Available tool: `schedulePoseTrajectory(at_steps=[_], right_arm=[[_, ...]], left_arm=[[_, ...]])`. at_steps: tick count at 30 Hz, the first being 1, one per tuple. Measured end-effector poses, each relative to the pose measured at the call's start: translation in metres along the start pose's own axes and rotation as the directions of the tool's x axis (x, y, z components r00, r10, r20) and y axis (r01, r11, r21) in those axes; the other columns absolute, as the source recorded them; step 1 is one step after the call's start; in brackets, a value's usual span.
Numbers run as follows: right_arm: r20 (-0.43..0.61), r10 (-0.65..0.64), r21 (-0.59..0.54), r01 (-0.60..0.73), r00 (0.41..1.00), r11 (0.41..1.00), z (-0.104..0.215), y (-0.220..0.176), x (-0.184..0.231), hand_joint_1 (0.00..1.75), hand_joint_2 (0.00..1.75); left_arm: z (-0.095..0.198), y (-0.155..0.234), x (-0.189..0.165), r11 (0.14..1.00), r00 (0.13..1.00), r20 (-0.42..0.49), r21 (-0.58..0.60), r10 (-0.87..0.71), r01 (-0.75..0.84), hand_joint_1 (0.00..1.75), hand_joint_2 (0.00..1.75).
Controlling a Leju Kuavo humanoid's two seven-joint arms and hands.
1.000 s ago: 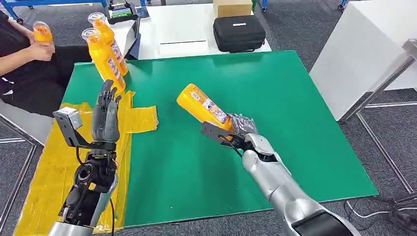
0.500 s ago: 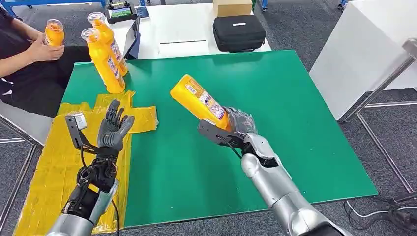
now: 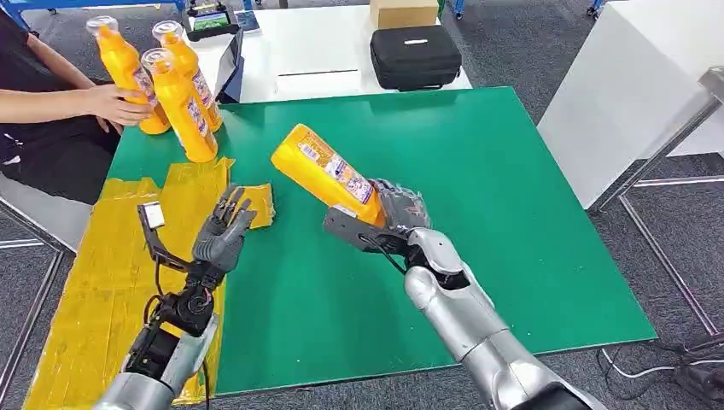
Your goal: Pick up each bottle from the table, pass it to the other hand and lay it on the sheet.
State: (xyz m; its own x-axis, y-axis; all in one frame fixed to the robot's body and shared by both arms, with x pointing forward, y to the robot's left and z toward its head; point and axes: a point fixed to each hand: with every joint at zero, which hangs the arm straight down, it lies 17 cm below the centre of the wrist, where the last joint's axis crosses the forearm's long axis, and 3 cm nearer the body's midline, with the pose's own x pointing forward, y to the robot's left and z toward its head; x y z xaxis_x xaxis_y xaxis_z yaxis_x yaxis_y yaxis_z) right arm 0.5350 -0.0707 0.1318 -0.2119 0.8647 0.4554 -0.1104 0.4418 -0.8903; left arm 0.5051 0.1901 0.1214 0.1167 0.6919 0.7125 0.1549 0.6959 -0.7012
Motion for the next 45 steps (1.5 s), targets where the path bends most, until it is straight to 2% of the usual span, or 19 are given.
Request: schedulePoseTrajectory(at_steps=[7,15,28,36,45], right_arm=[[0.029,0.025,0.026,-0.026,0.999,0.999,-0.008,0.009,0.025,1.75,1.75],[0.054,0.057,0.079,-0.061,0.997,0.995,-0.012,0.024,0.044,1.75,1.75],[0.092,0.074,0.139,-0.086,0.993,0.987,-0.006,0.046,0.067,1.75,1.75],[0.179,0.109,0.195,-0.144,0.978,0.970,0.014,0.078,0.108,1.75,1.75],[0.215,0.164,0.233,-0.214,0.963,0.949,0.031,0.103,0.124,1.75,1.75]], left_arm=[[0.002,-0.049,-0.016,0.970,0.975,-0.083,-0.118,0.204,-0.213,0.00,1.75],[0.001,-0.070,-0.018,0.964,0.973,-0.083,-0.143,0.214,-0.224,0.00,1.75],[-0.002,-0.070,-0.013,0.971,0.979,-0.055,-0.125,0.198,-0.203,0.00,1.75],[-0.004,-0.067,-0.009,0.973,0.980,-0.038,-0.115,0.196,-0.199,0.00,1.75],[-0.004,-0.059,-0.010,0.978,0.982,-0.035,-0.092,0.187,-0.190,0.00,1.75]])
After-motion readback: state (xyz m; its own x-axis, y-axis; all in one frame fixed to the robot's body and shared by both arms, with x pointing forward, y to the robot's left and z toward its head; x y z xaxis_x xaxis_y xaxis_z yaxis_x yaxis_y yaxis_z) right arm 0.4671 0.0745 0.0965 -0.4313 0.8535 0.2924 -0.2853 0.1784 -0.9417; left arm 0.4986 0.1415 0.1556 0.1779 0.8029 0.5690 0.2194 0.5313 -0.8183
